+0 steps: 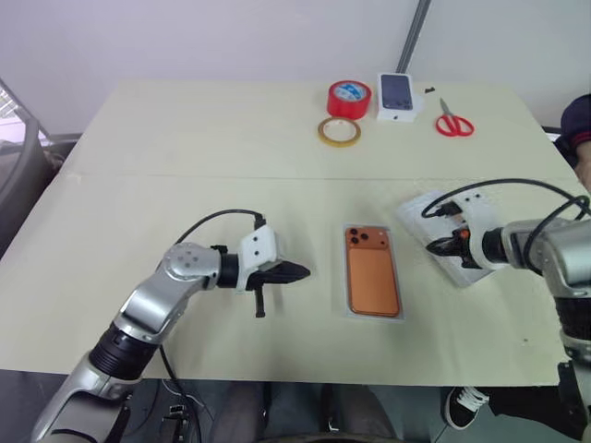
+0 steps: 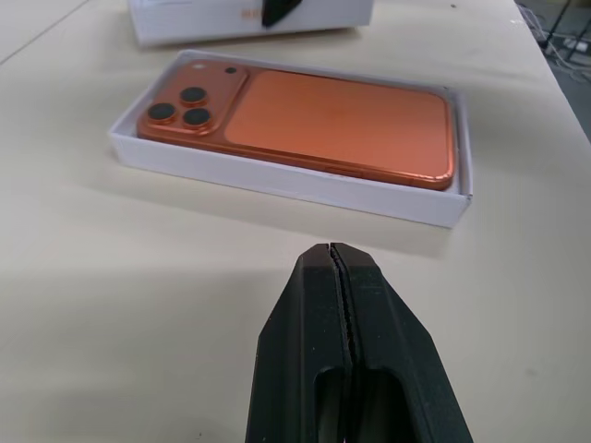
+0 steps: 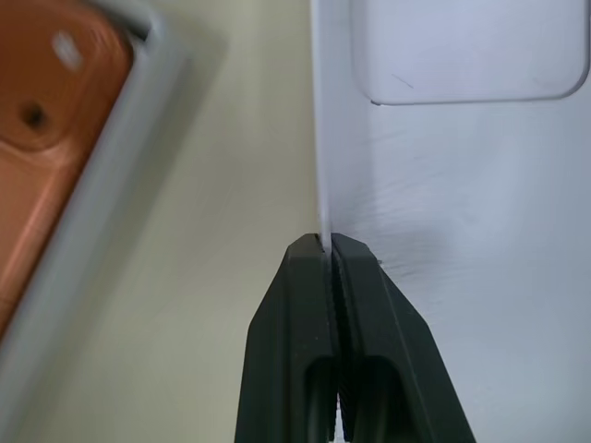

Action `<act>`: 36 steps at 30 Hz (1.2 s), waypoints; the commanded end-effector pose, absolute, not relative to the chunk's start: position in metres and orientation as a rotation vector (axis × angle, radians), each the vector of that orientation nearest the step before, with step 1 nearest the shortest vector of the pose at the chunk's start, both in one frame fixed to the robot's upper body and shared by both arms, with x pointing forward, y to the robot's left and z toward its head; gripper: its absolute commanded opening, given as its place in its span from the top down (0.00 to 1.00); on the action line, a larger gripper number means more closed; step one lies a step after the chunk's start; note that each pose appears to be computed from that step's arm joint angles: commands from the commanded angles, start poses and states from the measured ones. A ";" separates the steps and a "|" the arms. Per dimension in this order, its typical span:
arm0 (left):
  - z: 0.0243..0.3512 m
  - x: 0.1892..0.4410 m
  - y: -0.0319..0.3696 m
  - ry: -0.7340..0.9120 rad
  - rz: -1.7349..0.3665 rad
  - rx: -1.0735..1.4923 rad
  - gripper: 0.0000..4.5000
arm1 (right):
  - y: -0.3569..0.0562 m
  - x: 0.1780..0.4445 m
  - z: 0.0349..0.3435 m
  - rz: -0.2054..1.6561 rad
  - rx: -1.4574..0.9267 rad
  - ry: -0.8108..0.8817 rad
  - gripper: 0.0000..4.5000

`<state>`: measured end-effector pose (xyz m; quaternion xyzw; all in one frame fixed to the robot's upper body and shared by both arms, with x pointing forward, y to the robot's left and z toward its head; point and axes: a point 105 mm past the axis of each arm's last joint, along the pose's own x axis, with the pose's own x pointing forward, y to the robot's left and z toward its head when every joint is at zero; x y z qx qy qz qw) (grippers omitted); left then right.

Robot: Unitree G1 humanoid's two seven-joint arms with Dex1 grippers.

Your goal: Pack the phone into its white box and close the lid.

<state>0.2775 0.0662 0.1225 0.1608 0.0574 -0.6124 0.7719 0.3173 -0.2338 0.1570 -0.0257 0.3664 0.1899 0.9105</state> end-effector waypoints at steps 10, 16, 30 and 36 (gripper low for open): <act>0.133 0.312 0.093 0.079 -1.148 0.324 1.00 | -0.090 0.289 0.228 0.960 0.601 0.480 0.99; 0.138 0.320 0.095 0.064 -1.127 0.327 1.00 | -0.045 0.277 0.206 0.750 0.891 0.507 0.99; 0.133 0.320 0.051 0.038 -1.167 0.330 1.00 | -0.113 0.281 0.175 0.619 0.435 0.623 0.37; 0.134 0.315 0.012 0.009 -1.242 0.332 1.00 | -0.163 0.289 0.187 0.509 0.173 0.614 0.37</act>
